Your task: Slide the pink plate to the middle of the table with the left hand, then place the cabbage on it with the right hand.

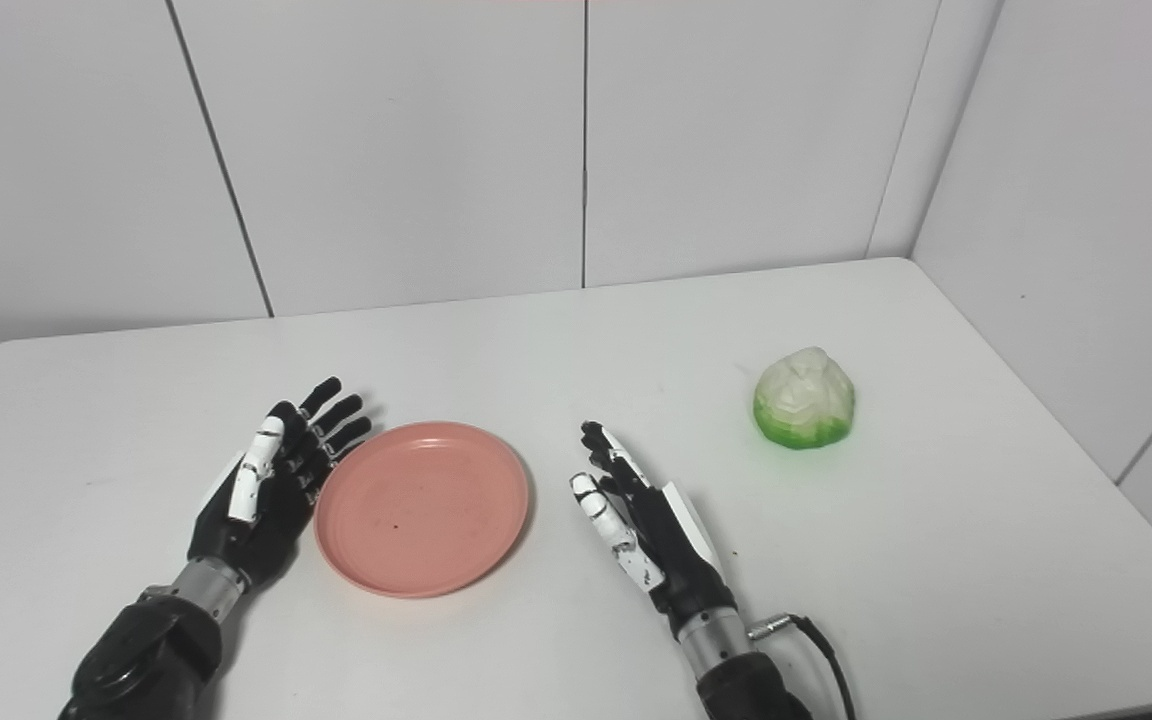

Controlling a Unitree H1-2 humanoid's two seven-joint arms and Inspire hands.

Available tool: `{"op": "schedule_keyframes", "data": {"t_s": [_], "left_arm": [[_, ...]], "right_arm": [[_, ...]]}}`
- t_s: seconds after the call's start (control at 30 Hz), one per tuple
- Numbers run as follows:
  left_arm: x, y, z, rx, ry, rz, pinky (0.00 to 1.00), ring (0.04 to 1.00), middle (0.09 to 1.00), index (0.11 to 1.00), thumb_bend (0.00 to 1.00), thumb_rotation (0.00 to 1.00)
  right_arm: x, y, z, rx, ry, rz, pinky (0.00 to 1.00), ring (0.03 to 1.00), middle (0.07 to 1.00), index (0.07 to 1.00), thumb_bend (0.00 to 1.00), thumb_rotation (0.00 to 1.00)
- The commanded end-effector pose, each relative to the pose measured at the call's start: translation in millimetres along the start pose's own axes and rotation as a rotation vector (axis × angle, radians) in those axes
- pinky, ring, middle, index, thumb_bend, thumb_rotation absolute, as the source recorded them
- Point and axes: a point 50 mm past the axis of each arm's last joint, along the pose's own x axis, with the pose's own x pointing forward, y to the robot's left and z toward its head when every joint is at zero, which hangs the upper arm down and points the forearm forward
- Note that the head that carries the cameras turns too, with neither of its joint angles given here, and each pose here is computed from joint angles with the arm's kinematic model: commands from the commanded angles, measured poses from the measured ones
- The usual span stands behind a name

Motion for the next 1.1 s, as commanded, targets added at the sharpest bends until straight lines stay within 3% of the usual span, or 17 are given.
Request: {"op": "schedule_keyframes", "data": {"t_s": [0.0, 0.1, 0.37, 0.53, 0.57, 0.73, 0.97, 1.07], "left_arm": [[-11.4, 4.4, -33.6, -0.020, 0.133, 0.044, 0.87, 0.886, 0.906, 0.902, 0.45, 1.00], [-11.7, 9.1, -38.0, -0.024, 0.136, 0.043, 0.87, 0.885, 0.902, 0.900, 0.46, 1.00], [-14.6, 25.0, -46.2, -0.042, 0.134, 0.036, 0.87, 0.881, 0.901, 0.899, 0.49, 1.00], [-15.0, 34.7, -50.0, -0.057, 0.136, 0.039, 0.85, 0.872, 0.894, 0.891, 0.50, 0.99], [-15.2, 36.5, -50.7, -0.058, 0.137, 0.041, 0.84, 0.868, 0.891, 0.886, 0.50, 0.98], [-15.6, 45.6, -52.7, -0.072, 0.142, 0.044, 0.83, 0.854, 0.878, 0.873, 0.50, 0.97], [-15.7, 54.8, -53.7, -0.090, 0.147, 0.047, 0.82, 0.848, 0.872, 0.866, 0.49, 0.96], [-15.8, 57.4, -53.8, -0.098, 0.150, 0.047, 0.81, 0.843, 0.869, 0.865, 0.49, 0.96]], "right_arm": [[8.5, -11.9, 20.8, -0.059, -0.098, -0.051, 0.87, 0.916, 0.921, 0.921, 0.49, 1.00], [13.1, -21.6, 34.2, -0.145, -0.153, -0.083, 0.79, 0.896, 0.906, 0.907, 0.55, 1.00], [25.1, -44.1, 76.5, -0.289, -0.238, -0.194, 0.82, 0.870, 0.884, 0.907, 0.68, 0.95], [32.0, -58.8, 98.3, -0.338, -0.318, -0.252, 0.76, 0.828, 0.876, 0.893, 0.76, 0.79], [33.0, -62.0, 101.8, -0.351, -0.333, -0.262, 0.76, 0.836, 0.878, 0.895, 0.81, 0.72], [36.3, -82.4, 119.1, -0.433, -0.398, -0.331, 0.79, 0.860, 0.882, 0.903, 0.86, 0.63], [35.8, -107.0, 138.4, -0.509, -0.436, -0.424, 0.80, 0.887, 0.902, 0.922, 0.94, 0.63], [34.3, -120.3, 144.5, -0.582, -0.396, -0.447, 0.88, 0.946, 0.968, 0.988, 0.98, 0.70]]}}
